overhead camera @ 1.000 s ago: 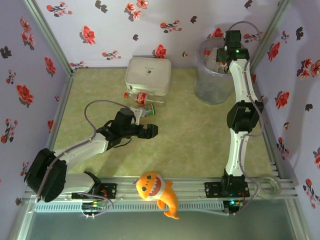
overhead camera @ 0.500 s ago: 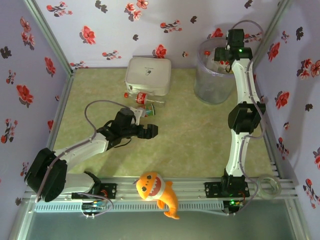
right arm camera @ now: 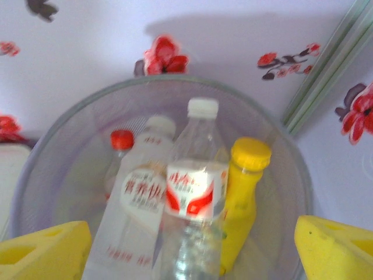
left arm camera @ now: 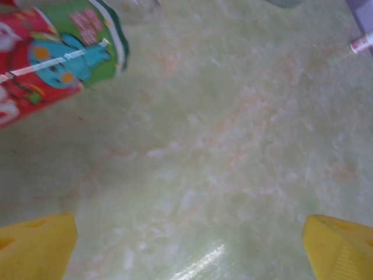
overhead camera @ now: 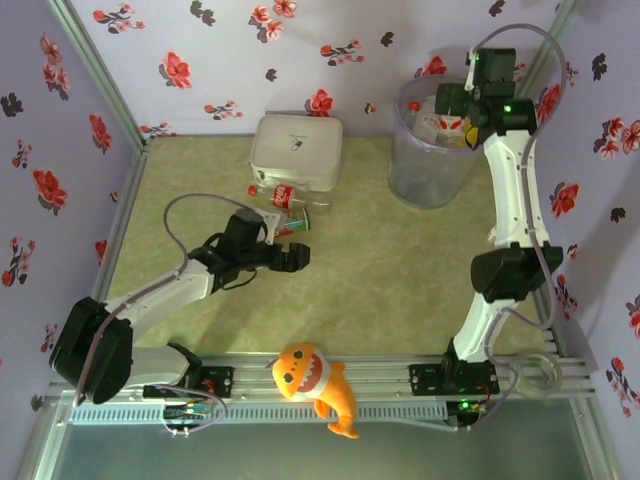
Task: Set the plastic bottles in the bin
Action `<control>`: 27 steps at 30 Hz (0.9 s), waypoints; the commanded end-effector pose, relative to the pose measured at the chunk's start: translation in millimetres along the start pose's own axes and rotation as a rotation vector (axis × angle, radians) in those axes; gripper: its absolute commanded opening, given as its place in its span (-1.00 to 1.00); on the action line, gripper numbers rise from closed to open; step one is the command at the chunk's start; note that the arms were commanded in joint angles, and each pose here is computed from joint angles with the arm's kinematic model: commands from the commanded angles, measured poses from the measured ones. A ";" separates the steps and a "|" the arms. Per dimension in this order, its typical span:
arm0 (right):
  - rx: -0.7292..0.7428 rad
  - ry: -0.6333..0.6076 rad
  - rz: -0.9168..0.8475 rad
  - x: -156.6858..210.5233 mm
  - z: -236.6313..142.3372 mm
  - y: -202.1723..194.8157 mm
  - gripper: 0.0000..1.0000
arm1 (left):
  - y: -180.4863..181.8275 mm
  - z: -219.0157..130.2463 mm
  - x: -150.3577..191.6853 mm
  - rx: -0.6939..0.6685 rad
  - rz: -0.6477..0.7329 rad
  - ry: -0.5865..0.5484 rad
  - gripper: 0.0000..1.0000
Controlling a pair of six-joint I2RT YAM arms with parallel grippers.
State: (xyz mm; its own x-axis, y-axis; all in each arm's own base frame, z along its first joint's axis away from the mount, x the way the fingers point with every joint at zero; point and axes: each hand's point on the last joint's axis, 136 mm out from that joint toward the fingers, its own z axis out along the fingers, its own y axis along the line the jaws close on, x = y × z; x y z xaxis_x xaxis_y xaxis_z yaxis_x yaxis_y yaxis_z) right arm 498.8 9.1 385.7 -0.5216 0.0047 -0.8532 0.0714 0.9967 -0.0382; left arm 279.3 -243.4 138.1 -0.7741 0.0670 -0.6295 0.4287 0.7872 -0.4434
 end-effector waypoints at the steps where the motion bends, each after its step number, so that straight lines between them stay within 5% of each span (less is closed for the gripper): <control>1: -0.096 -0.014 0.035 12.8 -20.7 15.9 0.82 | 13.5 -11.4 -18.9 -0.059 0.069 0.000 0.99; 17: -0.346 0.091 0.257 145.7 -132.1 41.6 0.84 | 99.3 17.1 -56.9 -0.178 0.219 0.144 0.99; 27: -0.280 0.126 0.284 193.7 -170.1 23.3 0.85 | 132.1 50.1 -50.3 -0.177 0.257 0.245 0.99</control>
State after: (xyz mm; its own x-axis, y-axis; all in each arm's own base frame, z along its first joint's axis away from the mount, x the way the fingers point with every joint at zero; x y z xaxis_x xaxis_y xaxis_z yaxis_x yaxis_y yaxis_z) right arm 265.0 49.4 322.4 -0.5797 0.2539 -0.7743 -0.0410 0.9399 0.3389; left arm 395.3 -170.9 82.2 -0.7644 0.3528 -0.5397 0.5044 0.8486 -0.1596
